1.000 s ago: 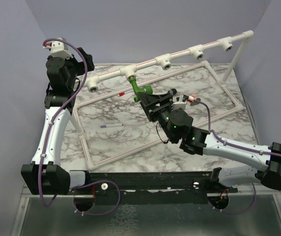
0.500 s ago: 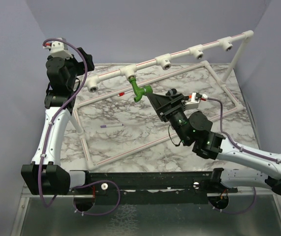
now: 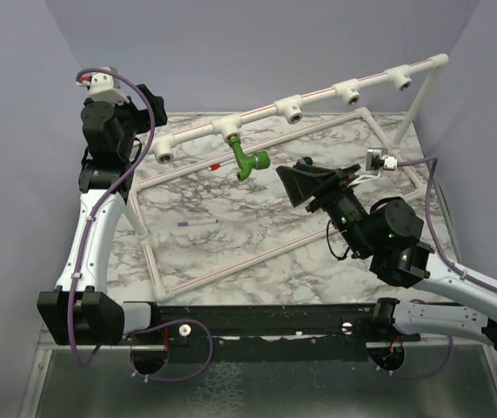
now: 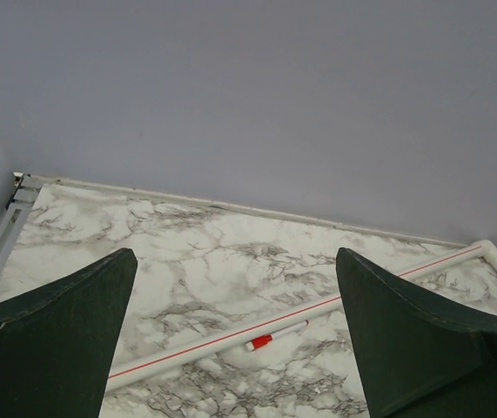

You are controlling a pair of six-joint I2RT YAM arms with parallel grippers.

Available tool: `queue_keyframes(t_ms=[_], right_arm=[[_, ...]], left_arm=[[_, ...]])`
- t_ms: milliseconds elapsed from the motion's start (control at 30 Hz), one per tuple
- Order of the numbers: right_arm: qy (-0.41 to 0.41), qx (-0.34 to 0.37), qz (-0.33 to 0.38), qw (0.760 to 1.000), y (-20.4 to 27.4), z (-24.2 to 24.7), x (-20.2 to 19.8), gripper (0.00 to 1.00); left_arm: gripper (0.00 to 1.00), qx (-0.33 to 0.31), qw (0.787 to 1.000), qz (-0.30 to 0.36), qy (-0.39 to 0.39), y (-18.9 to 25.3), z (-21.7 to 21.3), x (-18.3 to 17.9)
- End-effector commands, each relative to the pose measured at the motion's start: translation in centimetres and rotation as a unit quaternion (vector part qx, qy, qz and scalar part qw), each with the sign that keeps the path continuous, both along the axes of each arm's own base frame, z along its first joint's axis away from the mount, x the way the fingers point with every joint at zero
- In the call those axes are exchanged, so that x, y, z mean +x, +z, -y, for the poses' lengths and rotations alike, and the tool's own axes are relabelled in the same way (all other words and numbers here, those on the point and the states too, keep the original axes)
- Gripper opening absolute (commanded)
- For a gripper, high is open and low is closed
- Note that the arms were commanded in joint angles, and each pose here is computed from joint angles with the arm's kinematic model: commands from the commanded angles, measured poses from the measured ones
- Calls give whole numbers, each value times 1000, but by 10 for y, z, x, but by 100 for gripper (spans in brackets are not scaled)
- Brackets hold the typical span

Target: Install the water faucets

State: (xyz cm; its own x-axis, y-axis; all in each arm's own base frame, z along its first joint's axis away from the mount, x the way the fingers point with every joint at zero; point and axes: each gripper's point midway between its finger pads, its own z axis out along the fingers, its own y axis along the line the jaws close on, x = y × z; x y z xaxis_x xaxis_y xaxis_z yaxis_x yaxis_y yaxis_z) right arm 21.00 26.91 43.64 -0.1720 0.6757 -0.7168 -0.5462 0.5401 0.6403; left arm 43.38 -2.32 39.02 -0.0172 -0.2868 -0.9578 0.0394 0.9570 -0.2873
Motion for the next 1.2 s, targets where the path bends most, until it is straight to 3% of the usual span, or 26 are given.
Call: queue_keyframes(t_ms=[0, 233, 400, 567, 867, 967, 1167], right_arm=[[-7, -153, 103, 983, 9, 2, -3, 68], [0, -328, 225, 917, 2, -8, -2, 72], [24, -414, 329, 849, -4, -17, -12, 72], [14, -497, 411, 764, -11, -21, -10, 72], [-10, -633, 480, 607, -38, -38, 16, 73], [-23, -647, 495, 579, -41, -45, 22, 73], [-51, -646, 520, 557, -37, -63, 28, 73]], left_arm=[[98, -3, 989, -149, -19, -96, 6, -10], [98, -13, 988, -151, -29, -98, 10, -9], [98, -14, 988, -151, -32, -99, 12, -9], [98, -15, 987, -155, -29, -102, 11, -8], [98, -15, 987, -155, -29, -102, 11, -8], [98, -15, 987, -156, -29, -103, 11, -8], [98, -15, 987, -157, -29, -104, 11, -8]])
